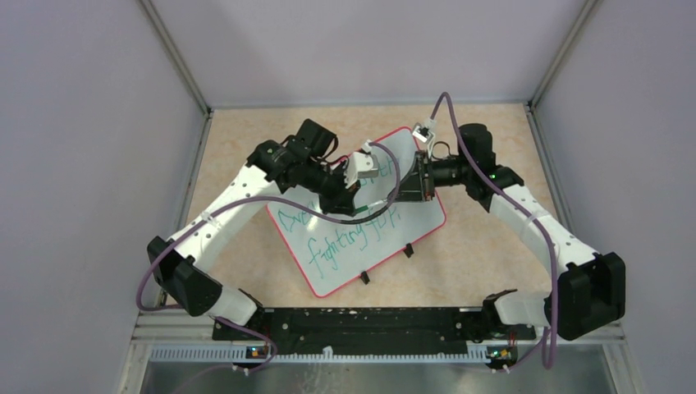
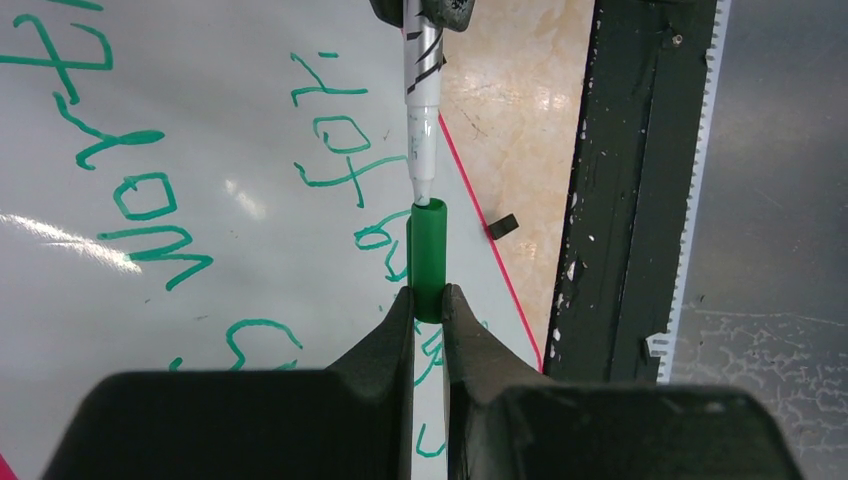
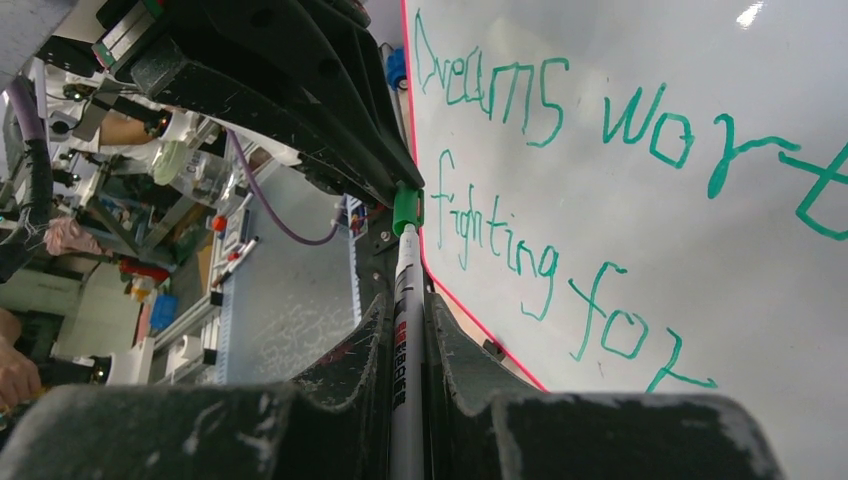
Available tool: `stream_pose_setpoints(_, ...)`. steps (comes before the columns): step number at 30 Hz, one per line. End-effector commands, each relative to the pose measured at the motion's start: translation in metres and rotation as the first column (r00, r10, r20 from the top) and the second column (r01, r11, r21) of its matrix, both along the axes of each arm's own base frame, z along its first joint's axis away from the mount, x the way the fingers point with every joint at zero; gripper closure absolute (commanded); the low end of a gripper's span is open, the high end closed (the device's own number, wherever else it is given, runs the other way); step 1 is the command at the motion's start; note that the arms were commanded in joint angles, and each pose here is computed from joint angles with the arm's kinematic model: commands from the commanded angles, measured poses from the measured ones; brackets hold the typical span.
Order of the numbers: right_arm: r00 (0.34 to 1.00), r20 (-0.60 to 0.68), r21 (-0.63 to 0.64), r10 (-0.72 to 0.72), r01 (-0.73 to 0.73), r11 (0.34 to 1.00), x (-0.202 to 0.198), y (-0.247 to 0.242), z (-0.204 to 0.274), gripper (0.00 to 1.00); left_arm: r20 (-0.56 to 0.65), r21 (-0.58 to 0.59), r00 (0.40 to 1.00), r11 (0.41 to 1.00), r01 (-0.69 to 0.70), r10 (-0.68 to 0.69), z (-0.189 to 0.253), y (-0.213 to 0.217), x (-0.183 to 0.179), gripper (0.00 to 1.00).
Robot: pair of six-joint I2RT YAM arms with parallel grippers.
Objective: Write a sentence on the whiteboard
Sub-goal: Insert the whiteboard marker without the cap into the pen cap.
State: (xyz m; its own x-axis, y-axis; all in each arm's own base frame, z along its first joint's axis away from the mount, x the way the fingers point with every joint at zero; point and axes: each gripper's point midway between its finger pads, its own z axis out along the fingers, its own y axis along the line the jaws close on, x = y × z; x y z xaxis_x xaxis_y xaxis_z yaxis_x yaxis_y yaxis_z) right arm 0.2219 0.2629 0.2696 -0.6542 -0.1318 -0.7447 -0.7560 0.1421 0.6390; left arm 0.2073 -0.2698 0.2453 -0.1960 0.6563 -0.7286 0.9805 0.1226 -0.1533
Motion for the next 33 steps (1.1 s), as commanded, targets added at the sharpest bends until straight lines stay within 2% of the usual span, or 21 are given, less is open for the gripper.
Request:
stream_pose_setpoints(1, 0.997, 0.077, 0.014, 0.026, -0.027, 1.000, 0.001, 0.008, 0.014, 1.00, 0.023, -0.056, 1.000, 0.998, 0.018, -0.017, 0.018, -0.013, 0.004, 1.00)
stream_pose_setpoints(11, 0.996, 0.076, -0.010, 0.042, -0.041, 0.999, -0.001, 0.016, 0.006, 1.00, 0.025, -0.053, 0.999, 0.998, 0.023, -0.022, 0.020, -0.022, 0.006, 1.00)
stream_pose_setpoints(20, 0.996, 0.055, 0.025, 0.064, -0.065, 0.998, -0.004, 0.022, 0.003, 1.00, 0.063, -0.133, 0.998, 0.990, 0.035, -0.027, 0.048, -0.034, 0.011, 0.99)
stream_pose_setpoints(26, 0.996, 0.064, 0.068, 0.066, -0.071, 0.995, -0.001, 0.022, 0.020, 1.00, 0.148, -0.224, 0.988, 0.972, 0.070, -0.037, 0.080, -0.039, 0.010, 0.80)
stream_pose_setpoints(31, 0.998, 0.059, 0.131, 0.029, -0.036, 0.991, 0.010, 0.012, 0.038, 1.00, 0.198, -0.238, 0.980, 0.971, 0.017, 0.032, 0.093, -0.029, 0.015, 0.68)
stream_pose_setpoints(33, 0.998, 0.055, 0.140, 0.028, -0.036, 0.990, 0.010, 0.011, 0.042, 1.00, 0.214, -0.263, 0.976, 0.965, 0.012, 0.047, 0.101, -0.026, 0.015, 0.60)
